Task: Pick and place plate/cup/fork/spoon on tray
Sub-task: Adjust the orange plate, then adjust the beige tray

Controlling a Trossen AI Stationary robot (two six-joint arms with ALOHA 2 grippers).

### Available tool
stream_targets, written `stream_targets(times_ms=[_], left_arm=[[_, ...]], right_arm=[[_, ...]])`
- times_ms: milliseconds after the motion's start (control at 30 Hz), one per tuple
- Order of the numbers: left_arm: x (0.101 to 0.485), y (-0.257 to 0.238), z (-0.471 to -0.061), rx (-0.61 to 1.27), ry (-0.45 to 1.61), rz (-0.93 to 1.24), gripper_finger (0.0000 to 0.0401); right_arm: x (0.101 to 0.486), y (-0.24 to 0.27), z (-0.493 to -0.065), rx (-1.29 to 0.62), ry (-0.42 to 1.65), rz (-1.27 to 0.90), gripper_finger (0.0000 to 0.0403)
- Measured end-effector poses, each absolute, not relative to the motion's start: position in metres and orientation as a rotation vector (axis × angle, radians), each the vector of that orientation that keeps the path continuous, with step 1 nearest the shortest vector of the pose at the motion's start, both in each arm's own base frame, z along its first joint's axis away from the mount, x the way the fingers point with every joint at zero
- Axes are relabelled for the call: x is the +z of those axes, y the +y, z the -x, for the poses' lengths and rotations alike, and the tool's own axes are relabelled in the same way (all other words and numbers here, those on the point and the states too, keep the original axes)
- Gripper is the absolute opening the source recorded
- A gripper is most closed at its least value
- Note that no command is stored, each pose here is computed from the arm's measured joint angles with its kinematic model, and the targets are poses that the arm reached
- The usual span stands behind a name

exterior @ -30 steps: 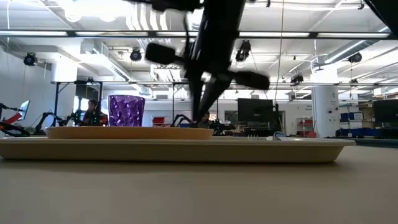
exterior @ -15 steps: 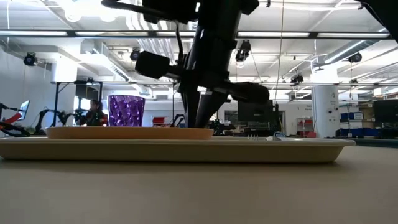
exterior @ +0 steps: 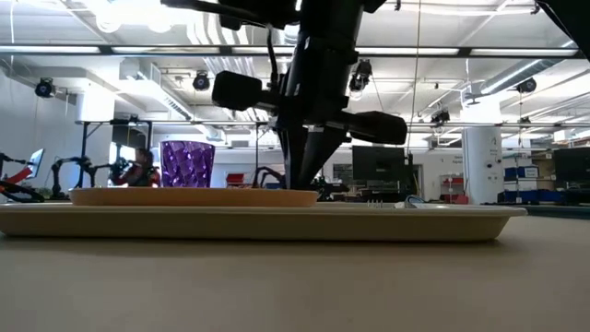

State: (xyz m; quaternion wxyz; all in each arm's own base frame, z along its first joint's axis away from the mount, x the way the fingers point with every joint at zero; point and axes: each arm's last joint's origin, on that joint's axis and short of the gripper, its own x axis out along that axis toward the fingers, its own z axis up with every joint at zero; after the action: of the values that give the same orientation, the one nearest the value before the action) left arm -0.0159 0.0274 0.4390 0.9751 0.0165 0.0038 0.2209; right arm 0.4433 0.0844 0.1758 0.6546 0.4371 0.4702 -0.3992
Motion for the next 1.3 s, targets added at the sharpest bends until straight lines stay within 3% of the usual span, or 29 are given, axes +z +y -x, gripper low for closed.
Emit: stream_targets(times_ms=[767, 1067, 1300], left_arm=[[0.439, 0.027, 0.016, 0.446, 0.008, -0.033, 0.012], [0.439, 0.027, 0.016, 0.446, 0.007, -0.033, 0.012], [0.439, 0.027, 0.016, 0.446, 0.008, -0.033, 0.012]], right_arm=[[0.176, 0.083, -0.429, -0.997, 1.174, -0.921, 0.0008], [0.226, 0.081, -0.439, -0.974, 1.012, -0.741, 0.0008], [0.251, 0.039, -0.434, -1.058, 1.091, -0.679, 0.0008]])
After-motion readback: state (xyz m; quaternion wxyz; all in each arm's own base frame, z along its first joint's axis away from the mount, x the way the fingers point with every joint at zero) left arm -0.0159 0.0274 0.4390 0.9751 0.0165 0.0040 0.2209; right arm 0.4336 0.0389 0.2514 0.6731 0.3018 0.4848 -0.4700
